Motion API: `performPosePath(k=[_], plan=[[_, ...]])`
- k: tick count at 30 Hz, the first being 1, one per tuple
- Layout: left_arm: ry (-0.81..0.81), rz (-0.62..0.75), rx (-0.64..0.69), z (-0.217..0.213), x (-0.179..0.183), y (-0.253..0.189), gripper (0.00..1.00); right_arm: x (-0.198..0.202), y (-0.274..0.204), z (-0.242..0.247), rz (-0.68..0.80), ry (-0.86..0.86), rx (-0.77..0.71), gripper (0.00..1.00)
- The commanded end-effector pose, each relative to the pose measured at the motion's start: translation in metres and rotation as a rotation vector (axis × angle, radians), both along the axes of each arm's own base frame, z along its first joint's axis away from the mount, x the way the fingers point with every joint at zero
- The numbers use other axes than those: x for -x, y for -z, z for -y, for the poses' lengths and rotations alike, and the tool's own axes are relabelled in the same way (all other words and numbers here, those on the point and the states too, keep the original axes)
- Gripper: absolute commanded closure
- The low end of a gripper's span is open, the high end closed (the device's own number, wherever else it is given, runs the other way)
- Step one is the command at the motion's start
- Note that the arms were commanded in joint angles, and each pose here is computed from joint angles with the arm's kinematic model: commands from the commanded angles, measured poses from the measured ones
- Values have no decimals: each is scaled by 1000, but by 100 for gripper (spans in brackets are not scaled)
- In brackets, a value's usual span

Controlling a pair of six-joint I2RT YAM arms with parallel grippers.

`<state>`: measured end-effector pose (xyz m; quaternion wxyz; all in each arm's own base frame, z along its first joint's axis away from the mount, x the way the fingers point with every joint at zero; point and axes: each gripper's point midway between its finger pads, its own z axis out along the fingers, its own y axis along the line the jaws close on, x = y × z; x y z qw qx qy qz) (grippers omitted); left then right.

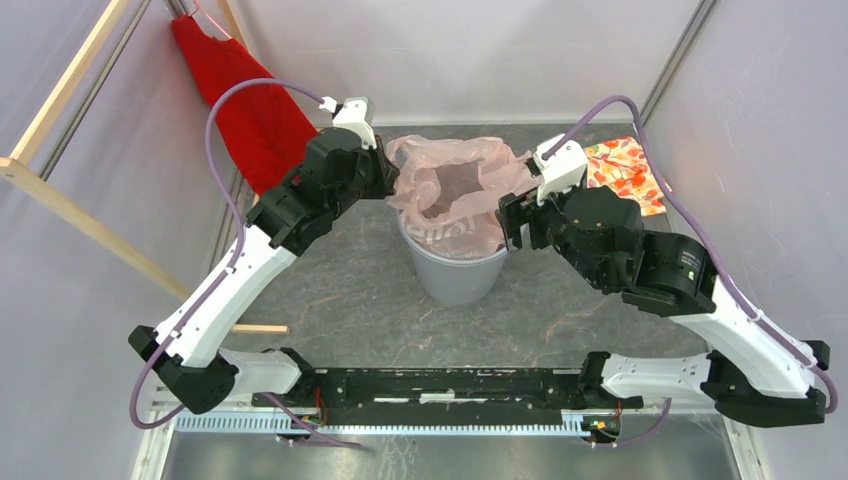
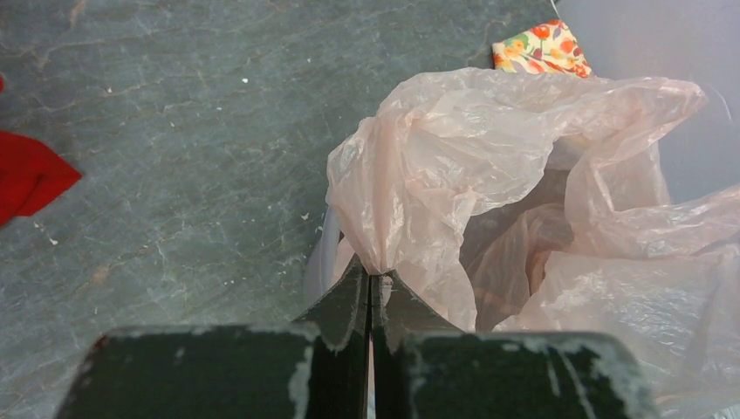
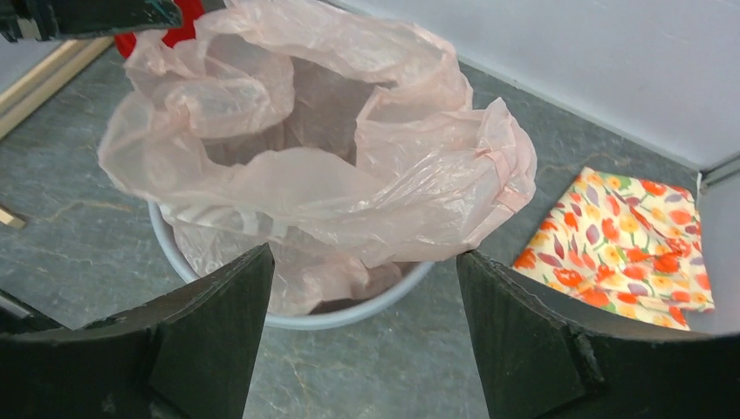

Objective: Put the trash bags into the trash bin

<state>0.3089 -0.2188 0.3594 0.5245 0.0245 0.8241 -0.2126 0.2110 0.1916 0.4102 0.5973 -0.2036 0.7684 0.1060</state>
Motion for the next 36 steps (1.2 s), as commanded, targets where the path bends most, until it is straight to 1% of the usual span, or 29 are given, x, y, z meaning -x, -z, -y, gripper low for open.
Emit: performPosePath(k=[1,3,6,11,14,17,20,22,25,28,31,34,36], plan=[[20,-48,58,8,1,3,98,11,-4,21,-9,15,-24,15],[19,-49,59,9,-1,2,98,16,-2,16,-15,-37,-28,12],[9,-51,55,8,-7,3,98,21,-4,22,-20,-52,-13,10],[17,-61,67,9,-11,5,98,33,-22,25,-2,-110,-76,9],[23,-51,83,11,-10,0,98,33,2,8,-50,-159,-32,13],[33,-39,97,12,-10,-9,98,31,43,-17,-119,-207,40,18],[51,-30,112,15,-8,-16,98,25,59,-35,-140,-214,36,21],[62,-35,114,17,-7,-15,98,19,55,-39,-131,-186,17,21],[87,-54,119,21,-3,-10,98,12,41,-30,-104,-118,-10,16],[133,-93,141,29,4,-2,98,9,33,-10,-87,-29,-30,9],[179,-119,178,39,14,3,98,7,27,9,-72,62,-84,2],[205,-123,191,49,25,5,98,3,20,16,-49,123,-172,2],[213,-126,200,54,29,8,98,-2,18,17,-33,160,-186,2]])
